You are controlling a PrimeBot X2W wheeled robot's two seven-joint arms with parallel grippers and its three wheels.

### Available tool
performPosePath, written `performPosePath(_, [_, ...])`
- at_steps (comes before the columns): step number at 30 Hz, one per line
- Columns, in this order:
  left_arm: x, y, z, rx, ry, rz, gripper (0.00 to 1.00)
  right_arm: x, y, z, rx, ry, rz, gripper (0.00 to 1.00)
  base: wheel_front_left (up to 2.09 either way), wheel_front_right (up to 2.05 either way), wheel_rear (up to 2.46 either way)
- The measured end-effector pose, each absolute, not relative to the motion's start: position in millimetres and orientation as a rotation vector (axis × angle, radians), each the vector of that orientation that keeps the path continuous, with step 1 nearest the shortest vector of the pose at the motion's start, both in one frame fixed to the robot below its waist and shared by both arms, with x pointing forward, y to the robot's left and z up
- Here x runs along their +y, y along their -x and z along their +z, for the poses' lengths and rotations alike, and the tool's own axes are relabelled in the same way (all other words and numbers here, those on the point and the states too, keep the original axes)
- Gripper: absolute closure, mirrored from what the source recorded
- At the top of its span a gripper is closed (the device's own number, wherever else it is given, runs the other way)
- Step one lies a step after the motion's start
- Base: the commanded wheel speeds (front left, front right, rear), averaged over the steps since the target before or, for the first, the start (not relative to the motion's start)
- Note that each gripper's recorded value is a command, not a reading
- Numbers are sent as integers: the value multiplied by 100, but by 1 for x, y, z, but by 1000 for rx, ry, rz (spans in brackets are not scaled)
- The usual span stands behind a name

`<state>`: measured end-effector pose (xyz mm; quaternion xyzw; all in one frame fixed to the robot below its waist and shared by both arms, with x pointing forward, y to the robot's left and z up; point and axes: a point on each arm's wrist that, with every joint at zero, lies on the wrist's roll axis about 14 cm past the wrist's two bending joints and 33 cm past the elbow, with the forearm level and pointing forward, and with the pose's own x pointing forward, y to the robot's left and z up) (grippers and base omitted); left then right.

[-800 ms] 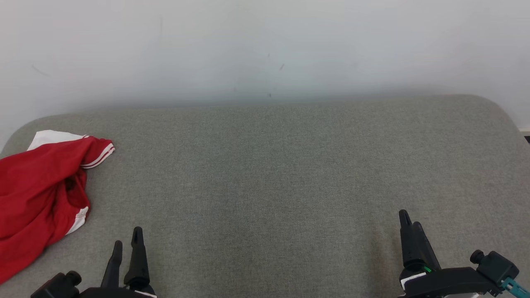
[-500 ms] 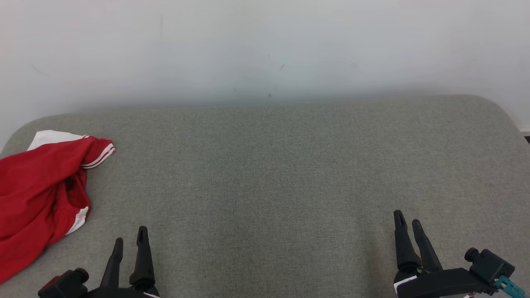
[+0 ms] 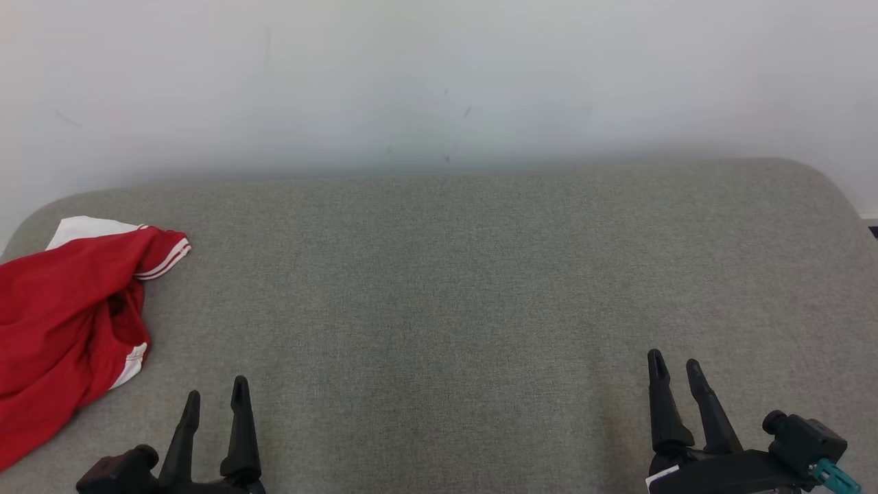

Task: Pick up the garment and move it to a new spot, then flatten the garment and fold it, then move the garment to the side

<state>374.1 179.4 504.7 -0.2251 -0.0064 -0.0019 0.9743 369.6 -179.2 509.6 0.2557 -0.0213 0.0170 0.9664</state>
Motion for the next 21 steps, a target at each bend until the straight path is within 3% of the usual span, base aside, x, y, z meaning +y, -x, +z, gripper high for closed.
performPosePath(21, [180,-370,506,-45,259,-22,0,-177,-367,513,-75,-308,55,0,0,0,0])
